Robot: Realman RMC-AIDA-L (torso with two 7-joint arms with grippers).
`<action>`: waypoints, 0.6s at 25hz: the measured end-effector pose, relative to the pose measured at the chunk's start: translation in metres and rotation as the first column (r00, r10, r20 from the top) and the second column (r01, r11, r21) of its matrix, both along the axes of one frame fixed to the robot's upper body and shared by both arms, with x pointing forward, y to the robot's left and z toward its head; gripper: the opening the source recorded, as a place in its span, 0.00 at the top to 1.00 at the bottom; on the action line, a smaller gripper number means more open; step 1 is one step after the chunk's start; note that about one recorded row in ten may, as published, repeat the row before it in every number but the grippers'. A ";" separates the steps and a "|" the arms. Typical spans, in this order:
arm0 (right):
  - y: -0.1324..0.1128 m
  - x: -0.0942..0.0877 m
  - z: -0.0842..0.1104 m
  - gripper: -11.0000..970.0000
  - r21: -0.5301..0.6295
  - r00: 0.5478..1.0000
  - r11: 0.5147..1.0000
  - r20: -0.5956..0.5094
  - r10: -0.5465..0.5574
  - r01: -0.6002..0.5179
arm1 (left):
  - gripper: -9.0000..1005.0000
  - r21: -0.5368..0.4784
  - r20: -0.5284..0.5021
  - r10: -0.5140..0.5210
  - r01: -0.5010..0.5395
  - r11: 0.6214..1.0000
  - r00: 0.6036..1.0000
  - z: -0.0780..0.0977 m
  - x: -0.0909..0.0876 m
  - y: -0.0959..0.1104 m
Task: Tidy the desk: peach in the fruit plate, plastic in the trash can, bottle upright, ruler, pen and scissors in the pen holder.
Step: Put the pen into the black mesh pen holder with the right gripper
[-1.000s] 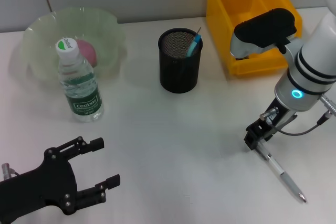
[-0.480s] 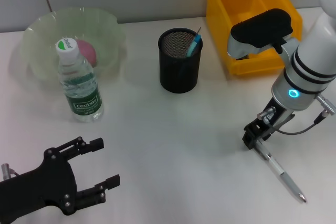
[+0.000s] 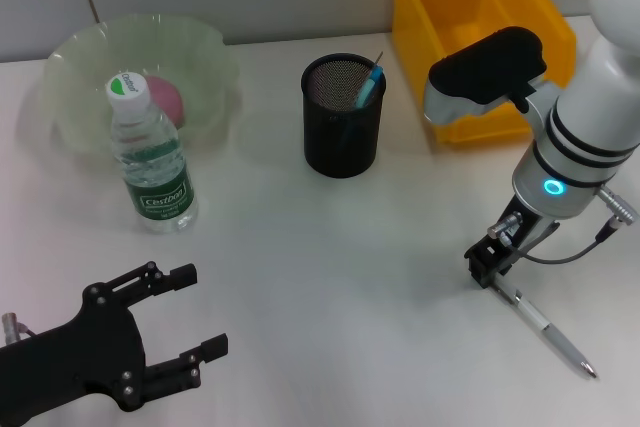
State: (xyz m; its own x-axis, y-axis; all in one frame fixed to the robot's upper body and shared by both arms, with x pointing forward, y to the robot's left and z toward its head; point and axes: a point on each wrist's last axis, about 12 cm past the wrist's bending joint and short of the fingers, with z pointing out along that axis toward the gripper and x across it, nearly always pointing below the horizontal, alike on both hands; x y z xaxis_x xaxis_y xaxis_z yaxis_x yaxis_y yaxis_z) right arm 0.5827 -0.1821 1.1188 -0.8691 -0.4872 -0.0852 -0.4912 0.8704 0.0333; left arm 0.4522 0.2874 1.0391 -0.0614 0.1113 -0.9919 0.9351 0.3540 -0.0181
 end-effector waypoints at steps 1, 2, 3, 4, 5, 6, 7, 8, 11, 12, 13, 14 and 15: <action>0.000 0.000 0.000 0.66 -0.002 1.000 1.000 -0.002 0.001 -0.001 | 0.22 0.000 0.000 0.000 0.000 1.000 1.000 0.000 0.000 0.000; 0.001 0.000 0.000 0.69 -0.003 1.000 1.000 -0.003 0.002 -0.002 | 0.22 0.000 0.000 0.000 0.000 1.000 1.000 0.000 0.000 0.000; 0.001 0.000 0.000 0.71 -0.003 1.000 1.000 -0.003 0.002 -0.002 | 0.22 0.000 0.000 0.000 0.000 1.000 1.000 0.000 0.000 0.000; 0.001 0.000 0.000 0.74 -0.002 1.000 1.000 -0.002 0.003 -0.003 | 0.22 0.001 0.001 0.000 0.000 1.000 1.000 0.000 0.000 0.000; 0.001 0.000 0.000 0.76 -0.002 1.000 1.000 0.000 0.004 -0.004 | 0.22 0.001 0.001 0.000 0.000 1.000 1.000 0.000 0.000 0.000; 0.001 0.000 0.001 0.79 -0.001 1.000 1.000 -0.001 0.005 -0.005 | 0.22 0.001 0.001 0.000 0.000 1.000 1.000 0.000 0.000 0.000; 0.001 0.000 0.002 0.82 0.001 1.000 1.000 0.002 0.006 -0.006 | 0.22 0.001 0.001 0.000 0.000 1.000 1.000 0.000 0.000 0.000; 0.001 0.000 0.002 0.82 0.001 1.000 1.000 0.002 0.006 -0.006 | 0.22 0.001 0.002 0.000 0.000 1.000 1.000 0.000 0.000 0.000; 0.002 0.000 0.007 0.82 0.010 1.000 1.000 0.017 0.007 -0.007 | 0.22 0.001 0.001 0.001 -0.001 1.000 1.000 0.000 0.000 0.000; 0.002 0.001 0.010 0.82 0.016 1.000 1.000 0.026 0.009 -0.010 | 0.22 0.001 0.000 0.001 -0.001 1.000 1.000 0.000 0.000 0.001; 0.002 0.001 0.010 0.82 0.016 1.000 1.000 0.026 0.009 -0.010 | 0.22 0.001 0.000 0.001 -0.001 1.000 1.000 0.000 0.000 0.001; 0.003 0.001 0.012 0.82 0.019 0.999 1.000 0.033 0.011 -0.012 | 0.22 0.001 0.000 0.001 -0.001 1.000 1.000 0.000 -0.001 0.000; 0.003 0.001 0.015 0.82 0.022 0.999 1.000 0.039 0.013 -0.014 | 0.22 0.000 0.000 0.001 -0.001 1.000 1.000 0.000 -0.001 0.001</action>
